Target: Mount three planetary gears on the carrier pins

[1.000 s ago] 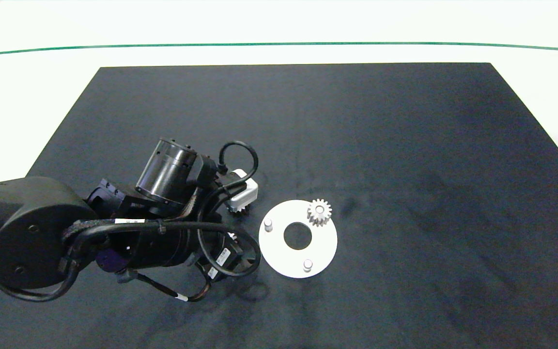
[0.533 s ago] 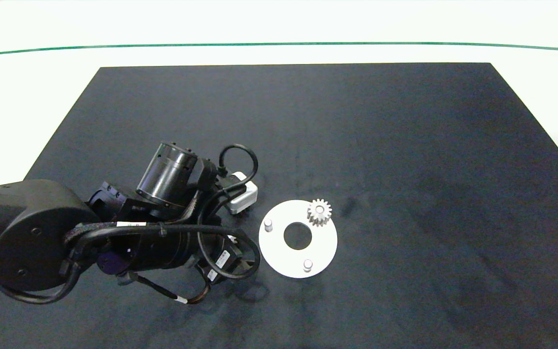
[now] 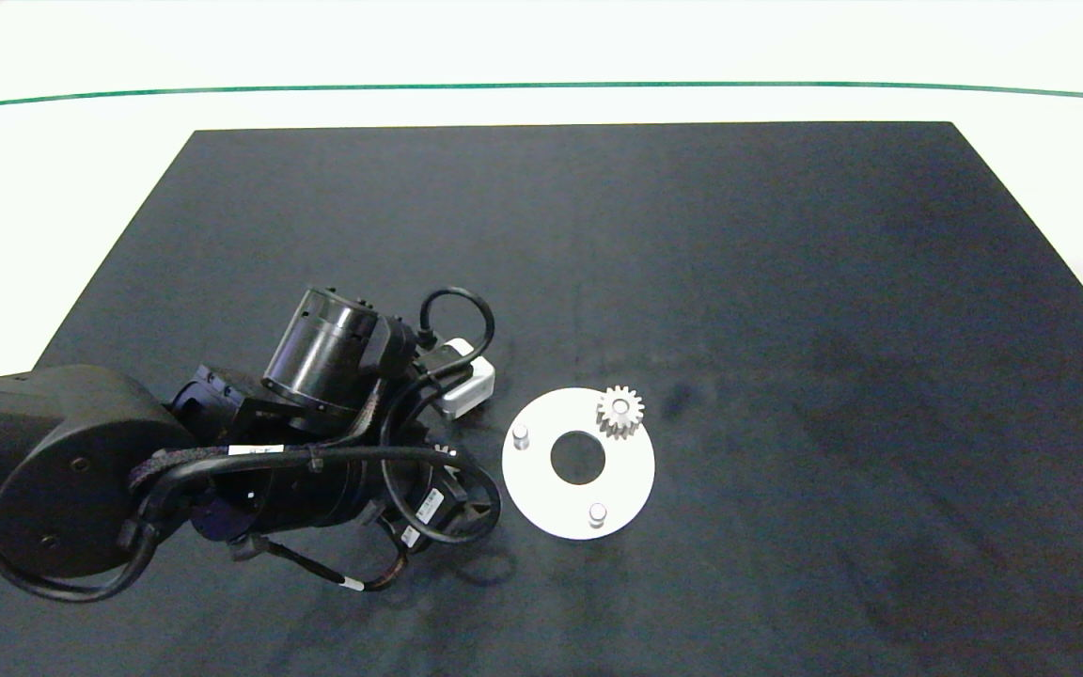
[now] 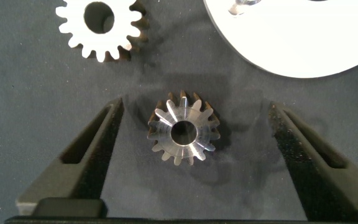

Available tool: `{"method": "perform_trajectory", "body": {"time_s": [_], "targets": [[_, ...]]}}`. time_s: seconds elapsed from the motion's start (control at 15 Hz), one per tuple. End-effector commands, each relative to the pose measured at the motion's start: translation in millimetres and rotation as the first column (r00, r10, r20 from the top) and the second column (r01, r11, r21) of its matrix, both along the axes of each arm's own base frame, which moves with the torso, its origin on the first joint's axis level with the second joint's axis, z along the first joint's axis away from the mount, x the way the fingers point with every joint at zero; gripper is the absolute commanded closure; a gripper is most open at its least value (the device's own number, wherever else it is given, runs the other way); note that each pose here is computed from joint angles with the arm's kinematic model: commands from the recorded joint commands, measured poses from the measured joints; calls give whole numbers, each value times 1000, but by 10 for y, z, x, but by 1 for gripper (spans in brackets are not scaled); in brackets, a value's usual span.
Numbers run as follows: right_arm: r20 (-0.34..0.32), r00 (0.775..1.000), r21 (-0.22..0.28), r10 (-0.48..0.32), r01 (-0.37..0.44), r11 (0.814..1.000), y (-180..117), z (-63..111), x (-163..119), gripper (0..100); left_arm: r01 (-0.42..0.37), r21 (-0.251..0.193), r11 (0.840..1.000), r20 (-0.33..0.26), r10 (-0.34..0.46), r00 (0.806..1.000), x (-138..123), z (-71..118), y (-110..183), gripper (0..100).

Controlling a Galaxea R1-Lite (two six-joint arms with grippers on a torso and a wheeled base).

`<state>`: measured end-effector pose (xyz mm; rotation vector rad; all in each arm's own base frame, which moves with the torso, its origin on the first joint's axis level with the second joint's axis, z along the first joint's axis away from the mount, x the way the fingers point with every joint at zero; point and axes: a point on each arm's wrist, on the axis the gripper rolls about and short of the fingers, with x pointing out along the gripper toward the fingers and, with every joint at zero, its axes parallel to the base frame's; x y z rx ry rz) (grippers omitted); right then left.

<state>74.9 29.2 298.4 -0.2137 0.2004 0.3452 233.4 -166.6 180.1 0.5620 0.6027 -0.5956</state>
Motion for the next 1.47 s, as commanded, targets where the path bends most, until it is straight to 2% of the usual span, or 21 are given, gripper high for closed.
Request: {"method": "perform_trajectory", "body": {"time_s": [0.07, 0.4, 1.47], "targets": [[-3, 1000, -3, 0, 0, 1000, 2, -3, 5, 0, -2, 1, 1000, 2, 2, 1000, 0, 6, 12, 14], [-3, 1000, -3, 2, -2, 1000, 2, -3, 5, 0, 0, 15, 1000, -8, 0, 1000, -22, -35, 38, 23], [8, 1000, 2, 3, -3, 1000, -11, 6, -29, 0, 4, 15, 1000, -3, -4, 1000, -13, -30, 21, 56]]}}
